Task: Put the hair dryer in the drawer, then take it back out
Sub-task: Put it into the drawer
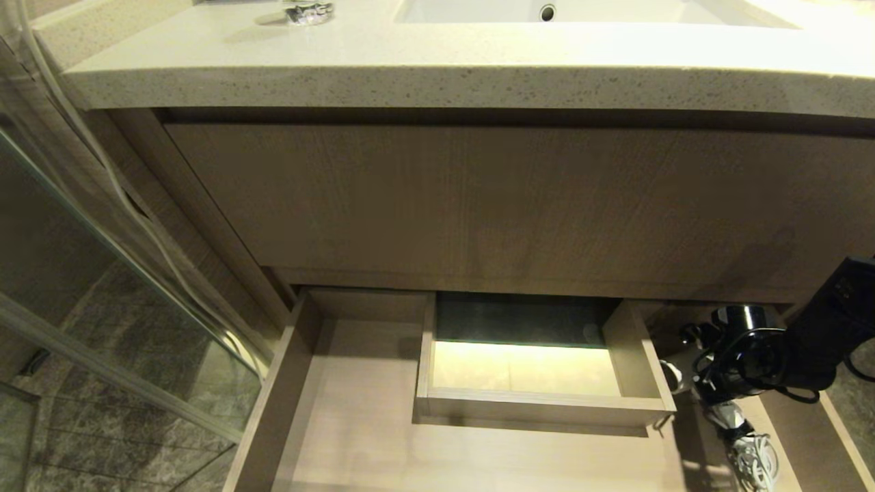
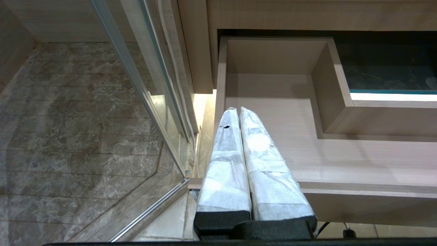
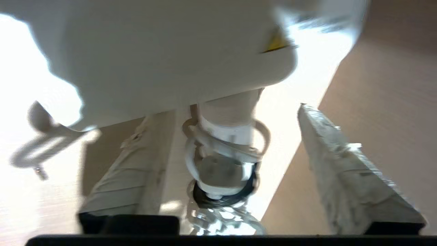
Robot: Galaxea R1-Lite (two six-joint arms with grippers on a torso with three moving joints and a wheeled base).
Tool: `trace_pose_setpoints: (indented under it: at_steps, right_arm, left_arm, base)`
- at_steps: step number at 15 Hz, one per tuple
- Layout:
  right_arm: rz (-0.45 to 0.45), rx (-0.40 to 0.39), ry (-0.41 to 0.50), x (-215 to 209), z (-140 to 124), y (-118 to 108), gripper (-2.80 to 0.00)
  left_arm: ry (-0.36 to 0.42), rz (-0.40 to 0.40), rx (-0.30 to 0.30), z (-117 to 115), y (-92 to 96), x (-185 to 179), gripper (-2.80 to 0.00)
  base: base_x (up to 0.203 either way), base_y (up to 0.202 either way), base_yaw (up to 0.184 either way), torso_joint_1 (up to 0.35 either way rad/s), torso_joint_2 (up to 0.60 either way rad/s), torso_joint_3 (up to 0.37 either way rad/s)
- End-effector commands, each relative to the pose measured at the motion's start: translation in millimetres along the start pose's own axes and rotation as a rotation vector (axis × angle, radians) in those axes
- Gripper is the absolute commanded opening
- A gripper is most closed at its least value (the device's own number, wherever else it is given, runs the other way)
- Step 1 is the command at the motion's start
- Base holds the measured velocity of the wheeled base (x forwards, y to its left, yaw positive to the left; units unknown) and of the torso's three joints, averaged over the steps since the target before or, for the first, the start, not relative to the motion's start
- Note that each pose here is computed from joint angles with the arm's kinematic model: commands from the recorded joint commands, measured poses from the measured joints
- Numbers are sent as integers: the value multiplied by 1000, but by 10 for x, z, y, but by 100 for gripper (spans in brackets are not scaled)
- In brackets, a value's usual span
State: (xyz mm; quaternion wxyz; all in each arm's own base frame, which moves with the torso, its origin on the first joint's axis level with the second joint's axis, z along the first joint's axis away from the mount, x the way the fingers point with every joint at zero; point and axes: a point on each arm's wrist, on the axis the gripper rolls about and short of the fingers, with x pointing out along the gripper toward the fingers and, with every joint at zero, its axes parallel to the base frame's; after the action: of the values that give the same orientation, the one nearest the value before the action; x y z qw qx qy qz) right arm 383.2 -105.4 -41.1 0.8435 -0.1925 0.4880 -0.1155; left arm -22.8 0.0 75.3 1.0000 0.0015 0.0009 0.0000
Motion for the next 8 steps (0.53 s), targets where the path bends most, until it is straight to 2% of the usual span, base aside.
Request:
trace_pose_setpoints:
  at_steps: [1, 2, 5, 8]
  right_arm:
    - [-35, 18, -69, -277, 148, -157, -256]
    - [-51, 26, -106, -441, 207, -235, -280]
    - [-127, 55, -266, -1236, 379, -545, -280]
    - [-201, 52, -402, -2198, 195, -709, -280]
  left_arm:
    - [0, 0, 0, 0, 0, 0, -280]
    - [0, 0, 0, 0, 0, 0, -280]
    - [0, 0, 0, 0, 0, 0, -280]
    - [0, 0, 0, 0, 0, 0, -280]
  base:
    - [0, 0, 0, 0, 0, 0]
    - [0, 0, 0, 0, 0, 0]
    - [0, 0, 0, 0, 0, 0]
    - [0, 0, 0, 0, 0, 0]
